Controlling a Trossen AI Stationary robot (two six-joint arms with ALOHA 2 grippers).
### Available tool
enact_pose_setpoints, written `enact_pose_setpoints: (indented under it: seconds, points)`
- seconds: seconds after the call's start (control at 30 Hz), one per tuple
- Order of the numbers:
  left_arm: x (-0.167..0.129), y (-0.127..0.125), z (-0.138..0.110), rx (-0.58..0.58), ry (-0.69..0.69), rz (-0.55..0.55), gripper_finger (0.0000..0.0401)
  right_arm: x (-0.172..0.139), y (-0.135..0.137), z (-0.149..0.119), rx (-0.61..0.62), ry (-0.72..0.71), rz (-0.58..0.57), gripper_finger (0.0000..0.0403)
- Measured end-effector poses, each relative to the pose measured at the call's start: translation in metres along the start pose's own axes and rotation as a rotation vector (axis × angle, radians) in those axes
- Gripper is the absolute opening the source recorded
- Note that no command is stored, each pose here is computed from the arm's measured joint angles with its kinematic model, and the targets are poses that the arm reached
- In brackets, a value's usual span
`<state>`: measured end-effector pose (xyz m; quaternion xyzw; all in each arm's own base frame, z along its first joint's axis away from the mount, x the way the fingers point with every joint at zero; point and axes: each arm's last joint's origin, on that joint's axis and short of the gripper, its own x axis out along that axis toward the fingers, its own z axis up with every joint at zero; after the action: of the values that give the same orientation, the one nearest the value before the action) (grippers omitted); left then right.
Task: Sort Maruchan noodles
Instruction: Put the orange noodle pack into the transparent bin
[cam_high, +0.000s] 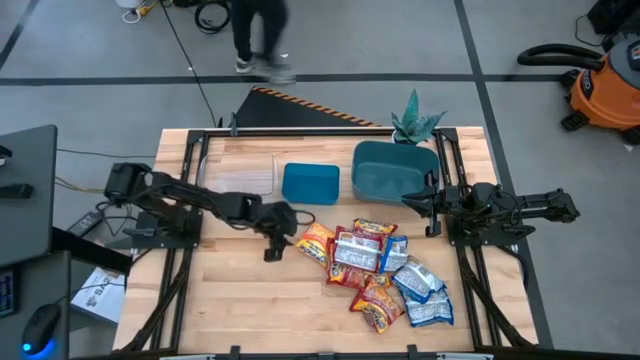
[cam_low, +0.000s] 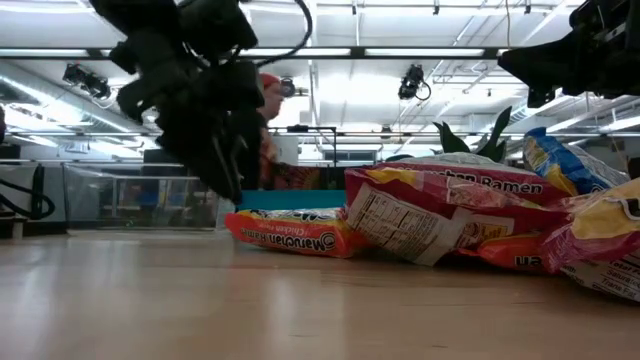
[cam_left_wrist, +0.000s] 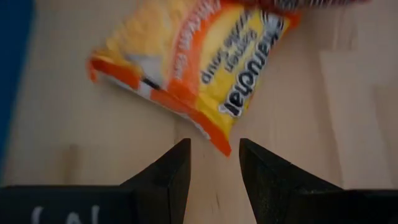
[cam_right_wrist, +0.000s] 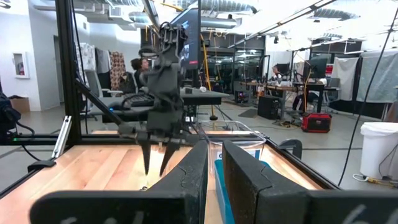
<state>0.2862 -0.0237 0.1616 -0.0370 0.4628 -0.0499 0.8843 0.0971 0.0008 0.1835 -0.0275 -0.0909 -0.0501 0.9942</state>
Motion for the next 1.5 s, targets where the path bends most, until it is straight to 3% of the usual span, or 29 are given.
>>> enact_pose_setpoints:
  seconds: [0.3,0.43,0.57,0.87,1.1,1.33,1.5]
  points:
    - [0.019,-0.017,-0.010,0.026,0.066,0.068,0.0142,0.000,0.000,0.000,0.000,0.000,0.000,0.0055]
    - [0.020,-0.025,-0.008,0.050,0.019,0.136,0.0142,0.000,0.000,0.000,0.000,0.000,0.000,0.0055]
    - [0.023,-0.033,-0.006,0.057,-0.023,0.133,0.0142,0.000,0.000,0.000,0.000,0.000,0.000,0.0055]
    - [0.038,-0.035,-0.012,0.043,-0.009,0.233,0.0136,0.000,0.000,0.000,0.000,0.000,0.000,0.0055]
    - [0.038,-0.035,-0.011,0.041,-0.016,0.224,0.0095,0.000,0.000,0.000,0.000,0.000,0.000,0.0055]
    - [0.034,-0.038,-0.002,0.046,0.022,0.194,0.0013,0.000,0.000,0.000,0.000,0.000,0.000,0.0055]
    - [0.022,-0.042,0.016,0.108,0.113,0.207,0.0010,0.000,0.000,0.000,0.000,0.000,0.000,0.0055]
